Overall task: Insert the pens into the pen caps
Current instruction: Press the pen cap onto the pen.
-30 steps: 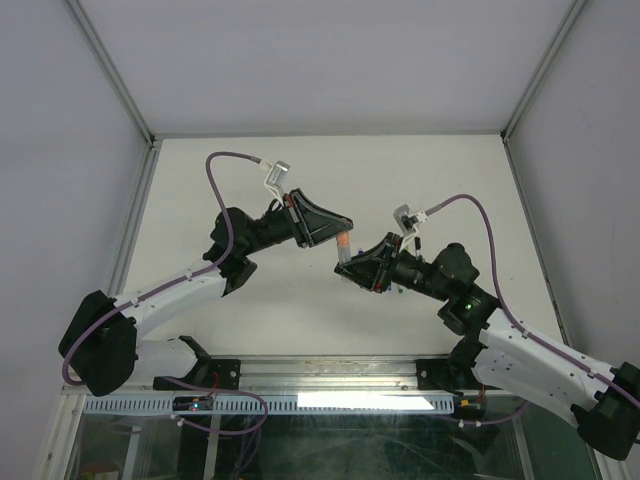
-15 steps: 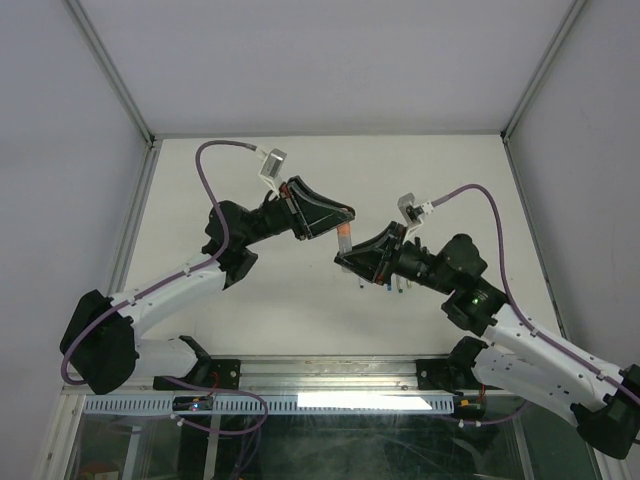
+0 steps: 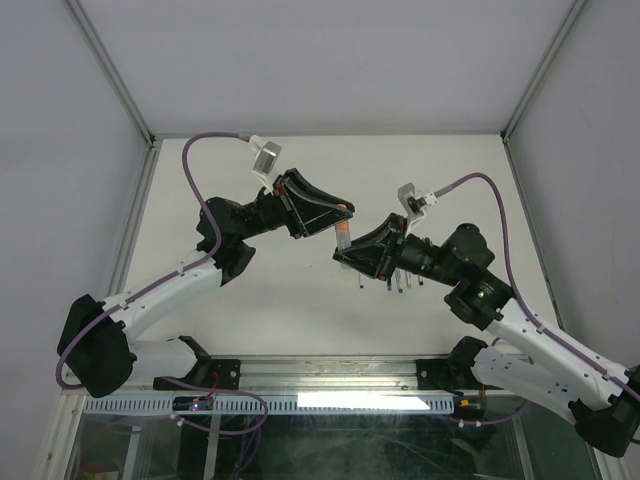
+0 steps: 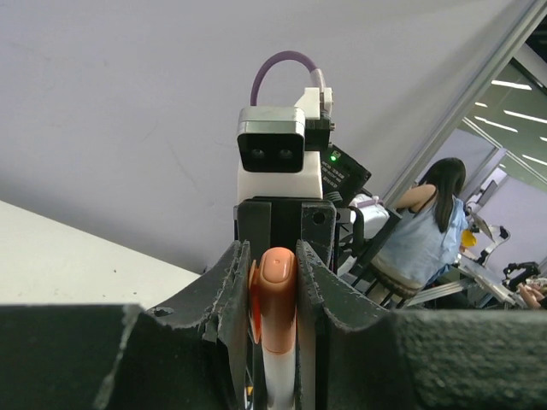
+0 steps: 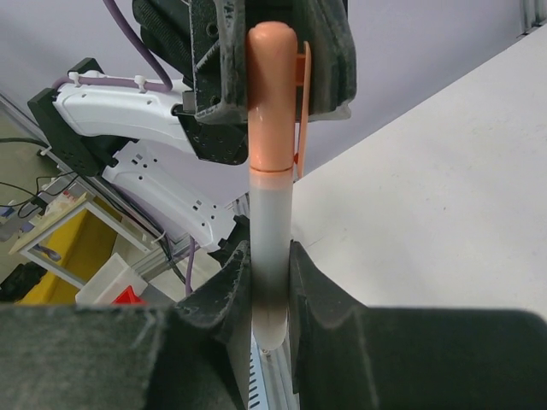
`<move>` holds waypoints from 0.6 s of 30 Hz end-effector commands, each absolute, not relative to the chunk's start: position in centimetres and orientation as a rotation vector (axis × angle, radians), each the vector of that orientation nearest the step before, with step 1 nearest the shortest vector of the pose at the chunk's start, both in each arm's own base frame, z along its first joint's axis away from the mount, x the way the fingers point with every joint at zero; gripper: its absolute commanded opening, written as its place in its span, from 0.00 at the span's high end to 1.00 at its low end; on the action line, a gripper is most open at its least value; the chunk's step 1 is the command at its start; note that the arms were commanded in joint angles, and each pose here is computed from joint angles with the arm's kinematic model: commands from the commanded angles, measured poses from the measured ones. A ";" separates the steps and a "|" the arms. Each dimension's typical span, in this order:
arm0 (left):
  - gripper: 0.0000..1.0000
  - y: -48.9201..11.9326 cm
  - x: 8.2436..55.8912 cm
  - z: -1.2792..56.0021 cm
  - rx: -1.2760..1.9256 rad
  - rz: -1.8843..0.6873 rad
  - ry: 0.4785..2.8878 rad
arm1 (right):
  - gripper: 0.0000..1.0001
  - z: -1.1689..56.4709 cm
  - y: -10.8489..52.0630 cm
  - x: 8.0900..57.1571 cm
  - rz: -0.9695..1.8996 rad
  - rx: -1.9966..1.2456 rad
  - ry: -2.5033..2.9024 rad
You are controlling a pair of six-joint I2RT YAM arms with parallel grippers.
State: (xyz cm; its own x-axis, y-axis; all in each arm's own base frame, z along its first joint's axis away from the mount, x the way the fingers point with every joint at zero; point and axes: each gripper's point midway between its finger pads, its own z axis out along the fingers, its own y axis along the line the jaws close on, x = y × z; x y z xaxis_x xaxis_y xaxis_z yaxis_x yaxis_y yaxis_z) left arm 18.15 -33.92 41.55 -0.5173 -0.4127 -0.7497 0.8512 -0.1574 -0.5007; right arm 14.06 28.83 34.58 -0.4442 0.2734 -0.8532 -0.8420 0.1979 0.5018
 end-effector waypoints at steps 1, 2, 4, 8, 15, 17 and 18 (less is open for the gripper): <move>1.00 -34.4 14.7 40.3 0.774 -1.832 1.243 | 1.00 43.8 27.1 13.5 1.424 -0.549 1.175; 1.00 -34.4 14.6 40.4 0.775 -1.829 1.250 | 1.00 44.1 26.8 13.7 1.408 -0.535 1.165; 1.00 -34.7 14.3 40.3 0.776 -1.826 1.272 | 1.00 44.9 26.3 14.0 1.373 -0.515 1.142; 1.00 -36.0 14.0 39.2 0.786 -1.790 1.369 | 1.00 46.9 25.2 14.8 1.284 -0.479 1.094; 1.00 -37.7 11.6 37.0 0.885 -1.780 1.478 | 1.00 52.4 23.7 15.0 1.220 -0.437 0.940; 1.00 -38.0 10.3 36.0 0.934 -1.785 1.498 | 1.00 54.3 23.6 14.8 1.209 -0.463 0.908; 1.00 -38.0 9.8 35.4 0.957 -1.787 1.510 | 1.00 55.1 23.5 14.7 1.206 -0.472 0.893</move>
State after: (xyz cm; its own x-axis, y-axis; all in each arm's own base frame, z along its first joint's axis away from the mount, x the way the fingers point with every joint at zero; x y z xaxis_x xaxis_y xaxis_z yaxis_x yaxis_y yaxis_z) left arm 16.37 -35.29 45.82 -0.3884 -0.4348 -0.8125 0.9136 -0.0660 -0.4013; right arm 13.93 28.11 38.76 -0.3081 0.2506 -0.9178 -0.9023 0.2289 0.3654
